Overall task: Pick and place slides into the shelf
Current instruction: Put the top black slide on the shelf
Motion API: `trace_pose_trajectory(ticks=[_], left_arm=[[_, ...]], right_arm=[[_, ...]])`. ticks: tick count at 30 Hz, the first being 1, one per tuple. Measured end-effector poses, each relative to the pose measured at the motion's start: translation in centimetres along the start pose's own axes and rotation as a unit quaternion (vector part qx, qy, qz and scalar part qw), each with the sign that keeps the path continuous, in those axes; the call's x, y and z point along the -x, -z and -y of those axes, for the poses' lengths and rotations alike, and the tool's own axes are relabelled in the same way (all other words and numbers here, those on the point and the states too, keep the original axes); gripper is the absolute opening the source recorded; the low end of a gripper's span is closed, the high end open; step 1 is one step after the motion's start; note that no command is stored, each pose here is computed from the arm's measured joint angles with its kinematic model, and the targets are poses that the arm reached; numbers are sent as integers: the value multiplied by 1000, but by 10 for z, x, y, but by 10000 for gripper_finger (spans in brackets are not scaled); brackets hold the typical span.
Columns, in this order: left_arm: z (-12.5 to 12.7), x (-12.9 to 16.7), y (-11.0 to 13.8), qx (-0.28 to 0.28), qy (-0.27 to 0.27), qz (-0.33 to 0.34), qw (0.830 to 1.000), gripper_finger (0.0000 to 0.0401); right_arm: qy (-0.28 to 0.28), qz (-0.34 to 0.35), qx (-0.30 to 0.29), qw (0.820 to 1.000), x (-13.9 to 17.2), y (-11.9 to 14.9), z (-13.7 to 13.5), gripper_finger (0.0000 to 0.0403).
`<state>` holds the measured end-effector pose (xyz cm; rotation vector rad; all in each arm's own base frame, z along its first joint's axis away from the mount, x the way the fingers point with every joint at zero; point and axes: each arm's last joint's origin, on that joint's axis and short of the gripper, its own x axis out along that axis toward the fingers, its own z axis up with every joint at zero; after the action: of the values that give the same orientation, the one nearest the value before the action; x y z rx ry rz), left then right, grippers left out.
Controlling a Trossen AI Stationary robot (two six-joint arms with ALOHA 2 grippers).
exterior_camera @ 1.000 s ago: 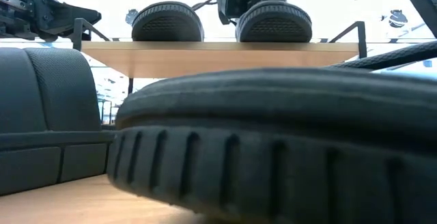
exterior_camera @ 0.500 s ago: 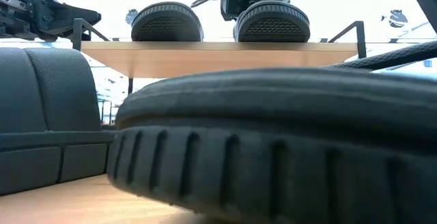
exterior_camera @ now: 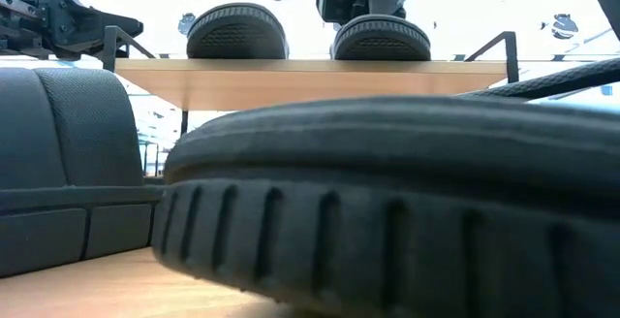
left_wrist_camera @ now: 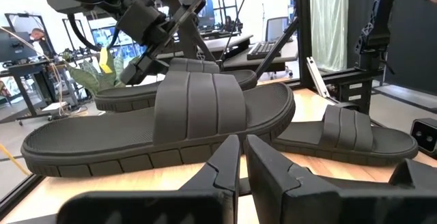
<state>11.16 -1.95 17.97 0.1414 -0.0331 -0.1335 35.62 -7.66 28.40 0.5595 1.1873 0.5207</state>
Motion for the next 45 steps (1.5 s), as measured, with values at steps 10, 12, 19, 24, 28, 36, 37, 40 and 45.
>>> trace_pose_trajectory(ticks=[10, 12, 19, 24, 28, 36, 37, 40, 45], left_arm=[[0, 0, 0, 1, 0, 0, 1000, 33], [0, 0, 0, 2, 0, 0, 1000, 33], [0, 0, 0, 2, 0, 0, 1000, 33], [0, 0, 0, 2, 0, 0, 1000, 33], [0, 0, 0, 2, 0, 0, 1000, 33], [0, 0, 0, 2, 0, 1, 1000, 33], [0, 0, 0, 2, 0, 1, 1000, 33], [0, 0, 0, 3, 0, 1, 1000, 33], [0, 0, 0, 8, 3, 1, 1000, 33]], right_arm=[[-2, 11, -9, 1000, 1, -3, 0, 254], [-2, 11, -9, 1000, 1, -3, 0, 254], [7, 11, -8, 1000, 1, -2, 0, 254], [17, 18, 0, 1000, 7, -1, -5, 254], [41, 27, 11, 999, 16, 2, -13, 254], [62, 38, 13, 997, 22, 4, -18, 254], [69, 37, 12, 997, 22, 4, -18, 254], [91, 34, 12, 995, 22, 4, -16, 254], [105, 36, 25, 994, 26, 5, -14, 254]])
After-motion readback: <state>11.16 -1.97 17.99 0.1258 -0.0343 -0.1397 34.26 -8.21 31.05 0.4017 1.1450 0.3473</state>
